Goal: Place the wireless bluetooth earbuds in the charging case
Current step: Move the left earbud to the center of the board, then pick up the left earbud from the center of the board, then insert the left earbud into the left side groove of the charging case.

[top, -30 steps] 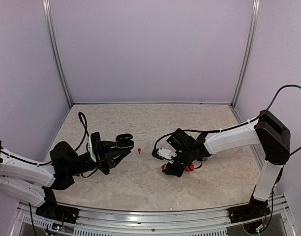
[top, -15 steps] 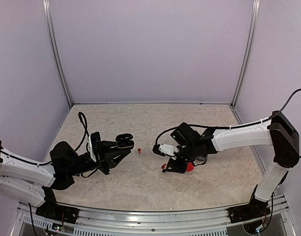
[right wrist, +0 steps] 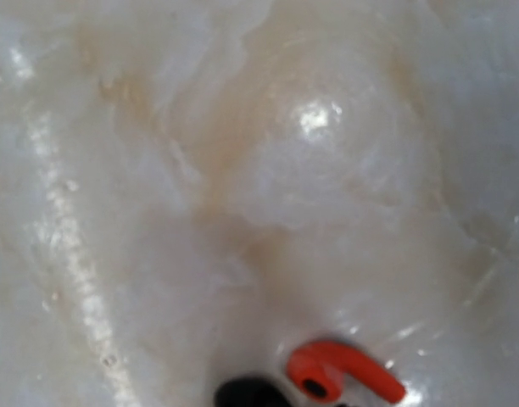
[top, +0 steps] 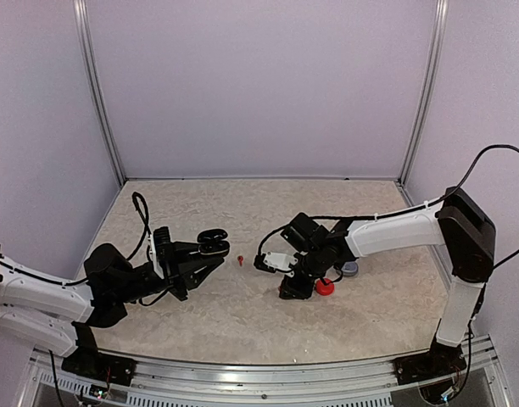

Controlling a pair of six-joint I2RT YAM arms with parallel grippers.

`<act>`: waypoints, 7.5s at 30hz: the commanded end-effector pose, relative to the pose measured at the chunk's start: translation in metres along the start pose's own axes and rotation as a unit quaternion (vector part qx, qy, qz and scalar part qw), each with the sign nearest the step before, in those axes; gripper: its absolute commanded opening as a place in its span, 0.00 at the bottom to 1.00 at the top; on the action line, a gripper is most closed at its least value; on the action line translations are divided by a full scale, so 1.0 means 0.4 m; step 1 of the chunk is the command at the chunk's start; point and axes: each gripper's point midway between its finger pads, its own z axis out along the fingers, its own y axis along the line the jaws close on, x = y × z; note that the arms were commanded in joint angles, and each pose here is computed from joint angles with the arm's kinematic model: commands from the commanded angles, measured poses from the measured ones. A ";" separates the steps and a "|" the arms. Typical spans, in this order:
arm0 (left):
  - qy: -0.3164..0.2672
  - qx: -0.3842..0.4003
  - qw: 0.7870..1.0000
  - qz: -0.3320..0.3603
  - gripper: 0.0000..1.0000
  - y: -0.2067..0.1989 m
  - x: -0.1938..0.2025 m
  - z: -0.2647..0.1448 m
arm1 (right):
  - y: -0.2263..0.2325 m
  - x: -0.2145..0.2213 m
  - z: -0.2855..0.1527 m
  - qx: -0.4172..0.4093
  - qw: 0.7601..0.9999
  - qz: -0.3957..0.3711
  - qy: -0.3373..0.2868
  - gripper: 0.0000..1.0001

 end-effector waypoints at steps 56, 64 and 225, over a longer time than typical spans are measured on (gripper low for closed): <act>-0.015 0.012 1.000 0.001 0.00 -0.006 -0.016 -0.009 | 0.225 0.230 -0.029 -0.020 0.956 0.034 0.292 0.27; -0.015 0.012 1.000 0.003 0.00 -0.007 -0.012 -0.014 | 0.232 0.217 -0.021 -0.015 0.951 0.023 0.308 0.23; -0.034 -0.142 0.989 -0.004 0.00 0.120 -0.032 0.039 | 0.234 -0.638 -0.503 -0.013 0.879 0.018 -0.475 0.05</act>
